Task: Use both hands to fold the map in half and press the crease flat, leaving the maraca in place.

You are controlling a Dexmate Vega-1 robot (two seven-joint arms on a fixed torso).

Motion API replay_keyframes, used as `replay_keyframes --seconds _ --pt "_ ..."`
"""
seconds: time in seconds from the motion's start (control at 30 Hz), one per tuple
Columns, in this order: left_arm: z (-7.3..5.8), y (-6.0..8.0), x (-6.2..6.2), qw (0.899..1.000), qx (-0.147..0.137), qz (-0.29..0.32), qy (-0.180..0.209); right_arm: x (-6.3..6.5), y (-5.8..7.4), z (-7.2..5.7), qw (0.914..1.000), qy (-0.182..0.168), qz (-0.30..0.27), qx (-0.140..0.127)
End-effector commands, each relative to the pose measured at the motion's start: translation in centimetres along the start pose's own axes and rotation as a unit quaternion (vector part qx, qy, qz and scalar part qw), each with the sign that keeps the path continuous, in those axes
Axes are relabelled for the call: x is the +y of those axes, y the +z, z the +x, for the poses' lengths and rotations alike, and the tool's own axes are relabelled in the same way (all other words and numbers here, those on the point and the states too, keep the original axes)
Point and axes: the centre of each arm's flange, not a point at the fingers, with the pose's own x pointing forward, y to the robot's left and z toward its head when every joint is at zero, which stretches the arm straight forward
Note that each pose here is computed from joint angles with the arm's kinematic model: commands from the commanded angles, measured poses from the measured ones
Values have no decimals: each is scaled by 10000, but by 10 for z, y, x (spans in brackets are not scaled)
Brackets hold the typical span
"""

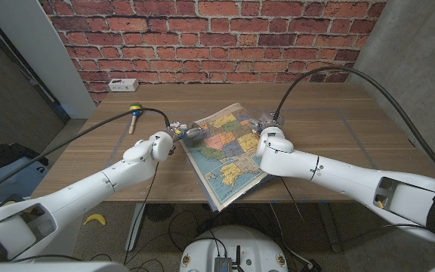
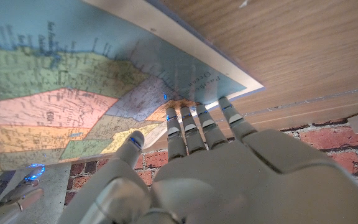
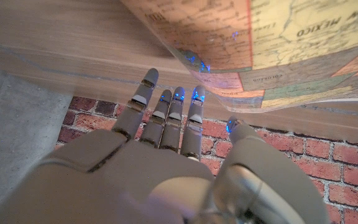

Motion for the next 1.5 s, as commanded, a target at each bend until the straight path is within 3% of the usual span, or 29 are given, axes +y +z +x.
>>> replay_keyframes --seconds 0.03,0.2,0.33,0.63,0.9,1.13,1.37,1.5 --pt "1 3 1 10000 -15 41 -10 -18 -12 -30 9971 -748 14 110" --pt "2 5 2 10000 -31 58 -23 -15 -18 -45 9963 -839 95 151" --pt "3 5 2 10000 -40 59 -23 -13 -23 -55 9957 -842 18 395" --pt "3 5 2 10000 -63 59 -17 -7 -31 -67 9940 -784 -70 753" --pt "2 3 3 10000 -69 65 -5 1 -33 -66 9944 -625 -70 850" --pt "2 1 2 10000 -52 42 -3 12 -33 -59 9952 -227 -53 953" --pt "2 1 3 10000 -52 14 5 20 -27 -53 9970 74 -184 747" --pt "2 1 3 10000 -55 -9 4 22 -25 -51 9982 261 -224 499"
